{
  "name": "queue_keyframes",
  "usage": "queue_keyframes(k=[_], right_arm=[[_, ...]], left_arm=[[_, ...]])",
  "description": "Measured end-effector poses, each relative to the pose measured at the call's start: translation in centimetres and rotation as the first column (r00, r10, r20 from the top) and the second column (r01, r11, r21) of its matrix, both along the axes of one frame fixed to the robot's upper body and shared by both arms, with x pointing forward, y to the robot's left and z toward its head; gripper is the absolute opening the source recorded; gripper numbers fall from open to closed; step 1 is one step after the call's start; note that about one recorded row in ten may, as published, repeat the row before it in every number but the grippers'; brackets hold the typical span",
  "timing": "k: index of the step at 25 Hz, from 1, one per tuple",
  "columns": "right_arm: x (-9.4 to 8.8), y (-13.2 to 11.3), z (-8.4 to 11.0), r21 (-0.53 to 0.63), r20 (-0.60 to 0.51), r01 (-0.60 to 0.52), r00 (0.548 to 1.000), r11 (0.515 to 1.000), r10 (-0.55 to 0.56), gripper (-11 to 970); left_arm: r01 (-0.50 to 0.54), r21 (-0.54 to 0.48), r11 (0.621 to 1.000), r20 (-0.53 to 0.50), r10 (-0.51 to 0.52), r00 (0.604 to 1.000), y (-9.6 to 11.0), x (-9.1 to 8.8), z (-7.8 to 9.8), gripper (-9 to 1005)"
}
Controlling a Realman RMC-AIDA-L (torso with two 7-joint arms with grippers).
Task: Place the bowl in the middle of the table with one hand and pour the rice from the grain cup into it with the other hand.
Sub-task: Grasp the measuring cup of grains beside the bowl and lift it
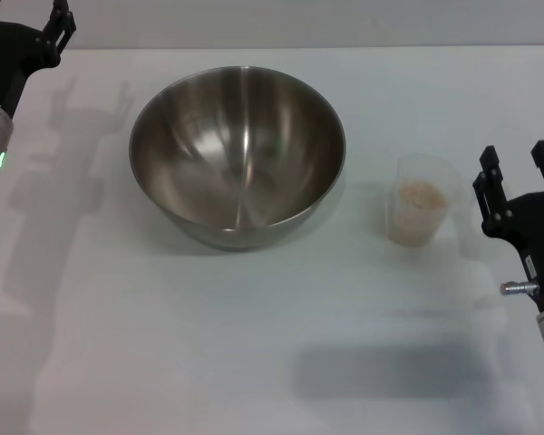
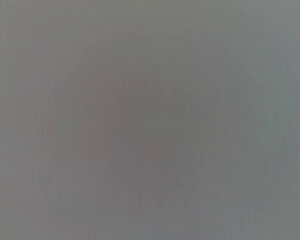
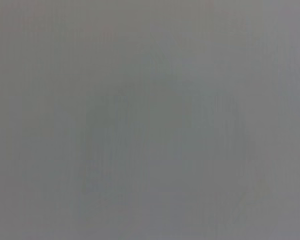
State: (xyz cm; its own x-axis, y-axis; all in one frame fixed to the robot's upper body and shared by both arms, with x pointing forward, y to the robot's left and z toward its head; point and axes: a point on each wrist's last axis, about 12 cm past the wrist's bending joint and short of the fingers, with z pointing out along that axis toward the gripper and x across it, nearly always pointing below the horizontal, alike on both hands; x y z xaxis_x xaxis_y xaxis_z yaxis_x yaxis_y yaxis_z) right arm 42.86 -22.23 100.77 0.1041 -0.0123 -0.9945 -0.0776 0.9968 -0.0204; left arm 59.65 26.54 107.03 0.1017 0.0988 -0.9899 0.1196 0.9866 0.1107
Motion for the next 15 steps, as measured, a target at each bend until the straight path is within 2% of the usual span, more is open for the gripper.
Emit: queue_keyframes(k=[15], right_arm=[[-1.9, 0.2, -1.2, 0.032, -0.086, -0.016, 0.996, 0.999, 0.019, 567]], left_arm=[[-0.011, 0.019, 1.0, -0.028, 0.011, 1.0, 0.2, 0.5, -0.4, 829]])
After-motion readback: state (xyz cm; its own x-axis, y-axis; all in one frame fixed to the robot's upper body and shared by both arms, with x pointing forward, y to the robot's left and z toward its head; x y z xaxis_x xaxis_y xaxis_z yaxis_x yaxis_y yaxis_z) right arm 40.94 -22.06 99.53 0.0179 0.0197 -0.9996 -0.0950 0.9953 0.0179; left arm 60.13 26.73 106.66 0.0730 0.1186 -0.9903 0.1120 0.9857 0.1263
